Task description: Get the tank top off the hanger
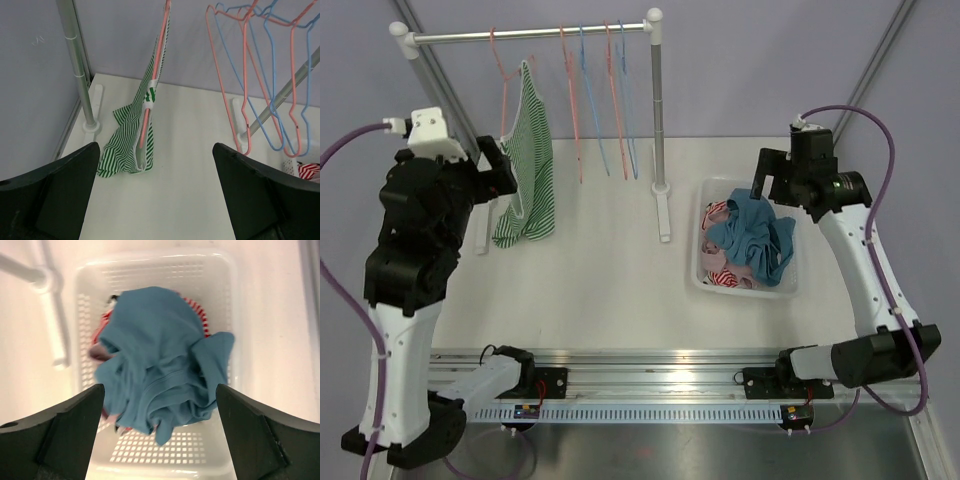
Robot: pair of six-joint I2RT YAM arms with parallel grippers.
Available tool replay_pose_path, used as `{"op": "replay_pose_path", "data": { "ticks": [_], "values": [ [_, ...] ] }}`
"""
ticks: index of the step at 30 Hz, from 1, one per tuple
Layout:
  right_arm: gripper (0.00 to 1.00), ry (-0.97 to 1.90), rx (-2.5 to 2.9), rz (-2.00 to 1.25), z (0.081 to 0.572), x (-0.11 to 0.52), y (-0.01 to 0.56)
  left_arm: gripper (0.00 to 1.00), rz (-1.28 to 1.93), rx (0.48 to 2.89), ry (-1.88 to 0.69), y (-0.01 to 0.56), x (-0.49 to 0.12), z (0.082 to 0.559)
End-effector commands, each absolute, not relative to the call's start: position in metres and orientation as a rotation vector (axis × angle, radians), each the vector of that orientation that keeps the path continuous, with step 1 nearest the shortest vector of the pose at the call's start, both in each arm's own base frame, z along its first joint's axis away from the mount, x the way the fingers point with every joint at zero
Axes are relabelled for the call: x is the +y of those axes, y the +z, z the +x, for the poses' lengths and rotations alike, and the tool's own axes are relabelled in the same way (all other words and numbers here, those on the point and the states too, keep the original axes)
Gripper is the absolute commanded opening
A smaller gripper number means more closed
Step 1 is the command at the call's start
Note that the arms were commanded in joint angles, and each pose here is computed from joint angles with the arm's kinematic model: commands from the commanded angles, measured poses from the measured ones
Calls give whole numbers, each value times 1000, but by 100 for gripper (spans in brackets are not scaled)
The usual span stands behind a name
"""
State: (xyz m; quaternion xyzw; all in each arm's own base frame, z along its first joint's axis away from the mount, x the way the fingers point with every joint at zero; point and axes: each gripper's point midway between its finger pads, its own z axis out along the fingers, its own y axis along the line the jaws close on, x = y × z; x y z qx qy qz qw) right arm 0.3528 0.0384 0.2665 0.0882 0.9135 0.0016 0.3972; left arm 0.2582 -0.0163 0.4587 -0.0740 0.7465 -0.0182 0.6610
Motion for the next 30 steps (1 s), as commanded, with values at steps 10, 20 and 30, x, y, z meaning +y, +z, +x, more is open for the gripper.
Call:
{"op": "replay_pose_path", "data": {
  "ticks": [10, 20, 30],
  "values": [
    [99, 794, 1930, -202, 262, 142, 351, 99, -66, 1801, 25, 478, -17, 366],
    [100, 1076, 1832, -331, 239, 176, 364, 88, 19, 1874, -54, 451, -3, 438],
    [100, 1179, 1792, -353, 241, 186, 370, 29, 82, 1933, -213, 414, -3, 481]
  ]
}}
